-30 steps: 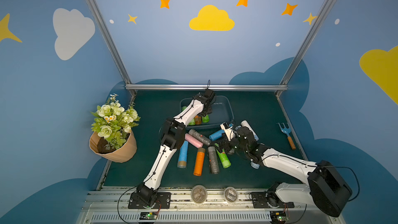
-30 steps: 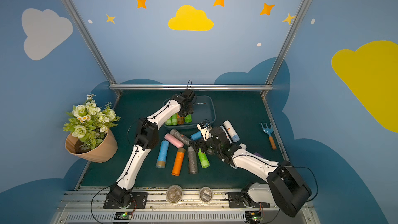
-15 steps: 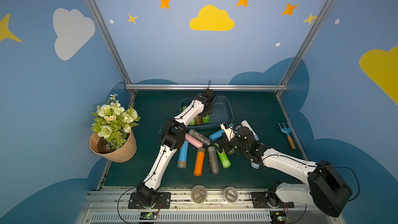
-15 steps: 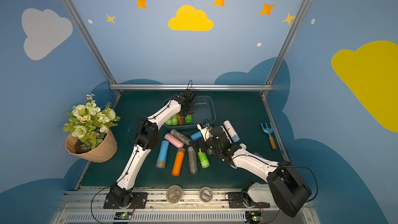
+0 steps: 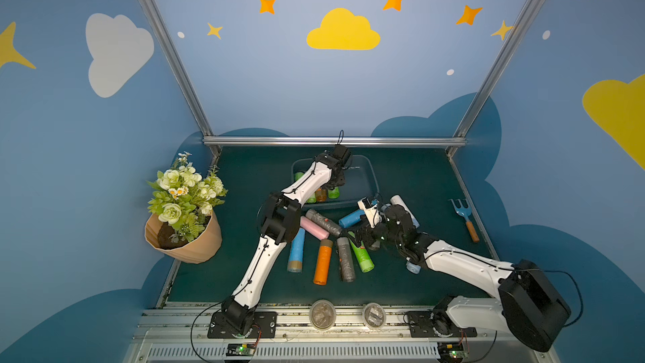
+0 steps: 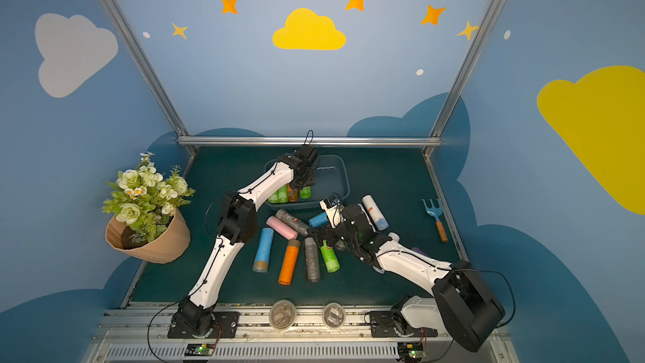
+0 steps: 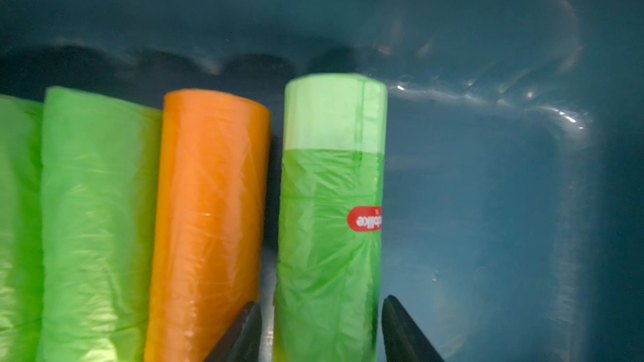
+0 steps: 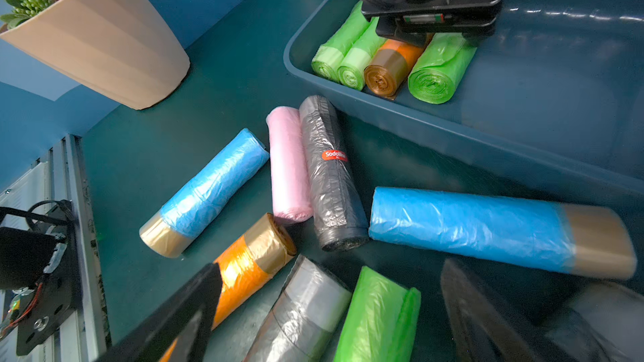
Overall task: Put the roll of trash bags into the storage box
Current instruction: Place the roll of trash bags in the storage box.
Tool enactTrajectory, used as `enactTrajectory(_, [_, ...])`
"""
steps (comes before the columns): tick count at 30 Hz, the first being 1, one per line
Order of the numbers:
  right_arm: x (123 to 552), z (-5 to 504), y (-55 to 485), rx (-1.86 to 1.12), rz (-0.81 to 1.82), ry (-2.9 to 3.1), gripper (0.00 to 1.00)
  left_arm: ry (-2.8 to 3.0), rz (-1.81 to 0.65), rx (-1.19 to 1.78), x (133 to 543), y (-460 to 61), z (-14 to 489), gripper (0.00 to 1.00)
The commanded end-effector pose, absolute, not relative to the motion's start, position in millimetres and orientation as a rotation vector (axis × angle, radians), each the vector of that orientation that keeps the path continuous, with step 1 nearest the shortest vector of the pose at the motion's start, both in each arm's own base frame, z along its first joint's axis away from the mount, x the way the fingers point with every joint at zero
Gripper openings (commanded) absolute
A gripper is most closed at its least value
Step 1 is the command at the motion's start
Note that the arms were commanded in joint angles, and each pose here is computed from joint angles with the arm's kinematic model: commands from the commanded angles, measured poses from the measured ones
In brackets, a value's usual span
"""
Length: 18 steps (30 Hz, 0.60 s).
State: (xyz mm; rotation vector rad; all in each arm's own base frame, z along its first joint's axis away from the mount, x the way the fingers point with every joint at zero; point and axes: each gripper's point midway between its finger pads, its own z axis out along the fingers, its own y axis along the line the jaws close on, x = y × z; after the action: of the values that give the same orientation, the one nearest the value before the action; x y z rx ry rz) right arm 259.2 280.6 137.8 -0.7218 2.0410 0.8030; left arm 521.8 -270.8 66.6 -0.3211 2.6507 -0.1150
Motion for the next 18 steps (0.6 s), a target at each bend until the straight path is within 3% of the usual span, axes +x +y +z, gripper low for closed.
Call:
enactTrajectory(1, [262.9, 142.8, 281.1, -0.719, 0.800, 2.025, 0.96, 2.615, -0.116, -0.293, 518.9, -268.7, 93.8, 0.56])
enactTrajectory(13, [265.3, 139.9, 278.4, -0.710, 0.793, 2.035, 0.96, 2.573, -0.187, -0.268, 489.7, -259.5, 123.6, 0.56])
enactTrajectory(18, [265.4, 139.3, 279.2, -0.715, 0.795, 2.038, 0.96, 2.575, -0.223, -0.253, 449.7, -242.4, 134.1, 0.56])
